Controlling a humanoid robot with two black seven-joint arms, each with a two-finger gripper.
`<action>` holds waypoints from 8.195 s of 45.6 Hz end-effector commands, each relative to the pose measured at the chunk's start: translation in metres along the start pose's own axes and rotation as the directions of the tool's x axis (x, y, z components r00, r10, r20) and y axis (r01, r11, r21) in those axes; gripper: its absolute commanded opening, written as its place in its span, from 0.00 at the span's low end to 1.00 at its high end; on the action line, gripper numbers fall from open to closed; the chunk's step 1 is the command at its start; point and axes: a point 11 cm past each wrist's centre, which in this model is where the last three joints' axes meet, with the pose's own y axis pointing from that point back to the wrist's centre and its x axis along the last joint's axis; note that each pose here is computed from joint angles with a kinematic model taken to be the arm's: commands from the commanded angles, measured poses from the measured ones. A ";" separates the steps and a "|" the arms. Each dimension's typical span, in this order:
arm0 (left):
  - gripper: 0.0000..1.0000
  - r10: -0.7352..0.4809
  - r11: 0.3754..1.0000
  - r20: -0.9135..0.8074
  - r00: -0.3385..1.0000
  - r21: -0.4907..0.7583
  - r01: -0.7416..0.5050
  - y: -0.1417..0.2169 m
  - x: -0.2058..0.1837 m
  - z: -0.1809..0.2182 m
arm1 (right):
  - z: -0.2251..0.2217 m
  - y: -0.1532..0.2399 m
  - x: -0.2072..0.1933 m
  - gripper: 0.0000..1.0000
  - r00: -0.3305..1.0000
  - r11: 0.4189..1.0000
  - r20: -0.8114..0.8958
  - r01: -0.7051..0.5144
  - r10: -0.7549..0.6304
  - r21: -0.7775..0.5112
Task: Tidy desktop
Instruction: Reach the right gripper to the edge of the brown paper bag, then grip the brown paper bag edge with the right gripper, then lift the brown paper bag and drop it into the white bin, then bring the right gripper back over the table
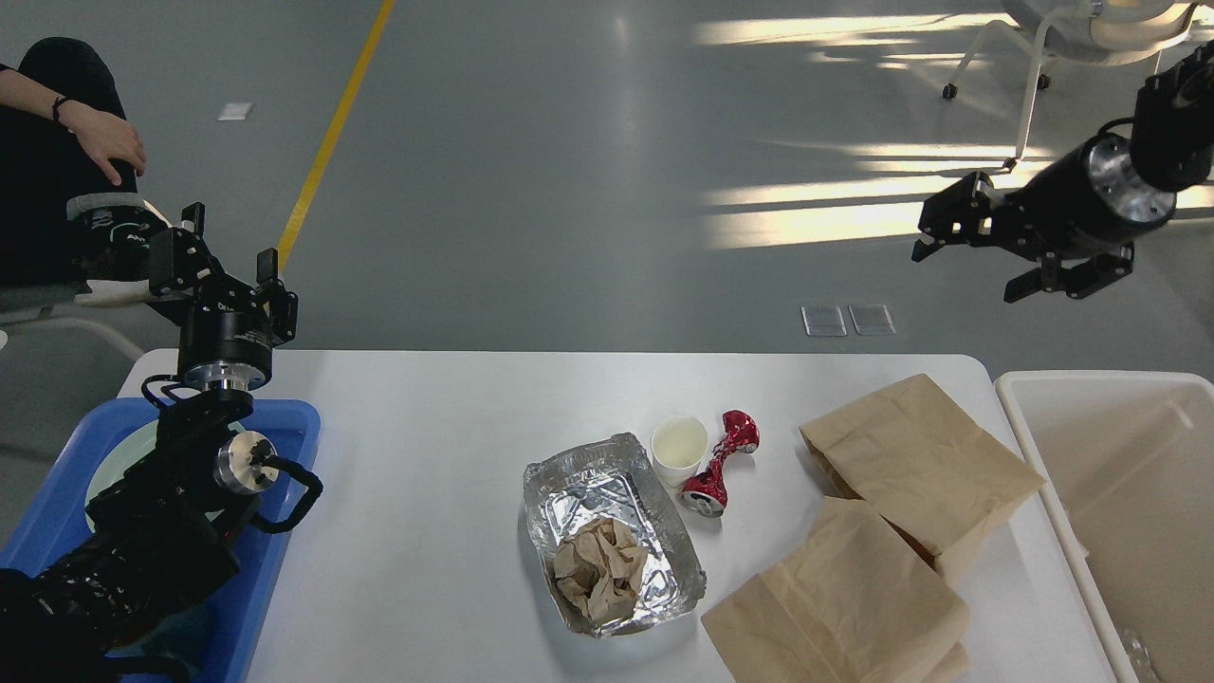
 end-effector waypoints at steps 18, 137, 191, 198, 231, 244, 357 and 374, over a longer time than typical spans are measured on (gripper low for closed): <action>0.97 0.000 1.000 0.000 1.000 0.000 0.000 0.000 0.000 0.000 | 0.084 -0.071 -0.039 1.00 0.982 0.989 0.157 0.123 -0.108 -0.088; 0.97 0.000 1.000 0.000 1.000 0.000 0.000 0.000 0.000 0.000 | 0.167 -0.177 -0.057 0.82 0.895 0.941 0.305 -0.279 0.327 -0.190; 0.97 0.000 1.000 0.000 1.000 0.000 0.000 0.000 0.000 0.000 | 0.176 -0.225 -0.094 0.00 0.921 0.946 0.263 -0.232 0.289 -0.228; 0.97 0.000 1.000 0.000 1.000 0.000 0.000 0.000 0.000 0.000 | 0.177 -0.197 -0.071 0.00 0.901 0.936 0.283 -0.273 0.330 -0.222; 0.97 0.000 1.000 -0.001 1.000 0.001 0.000 0.000 -0.001 -0.001 | 0.105 0.028 0.047 0.00 0.866 0.910 0.401 -0.385 0.299 0.152; 0.97 0.000 1.000 0.000 1.000 0.000 0.000 0.000 0.000 0.000 | 0.220 0.026 0.056 0.00 0.748 0.871 0.463 -0.477 0.475 -0.123; 0.97 0.000 1.000 0.000 1.000 0.000 0.000 0.000 0.000 0.000 | 0.001 -0.156 0.007 1.00 0.987 0.986 -0.055 -0.153 0.149 -0.073; 0.97 0.000 1.000 0.000 1.000 0.000 0.000 0.000 0.000 0.000 | -0.023 -0.118 -0.047 1.00 0.987 0.989 -0.131 0.074 -0.091 -0.127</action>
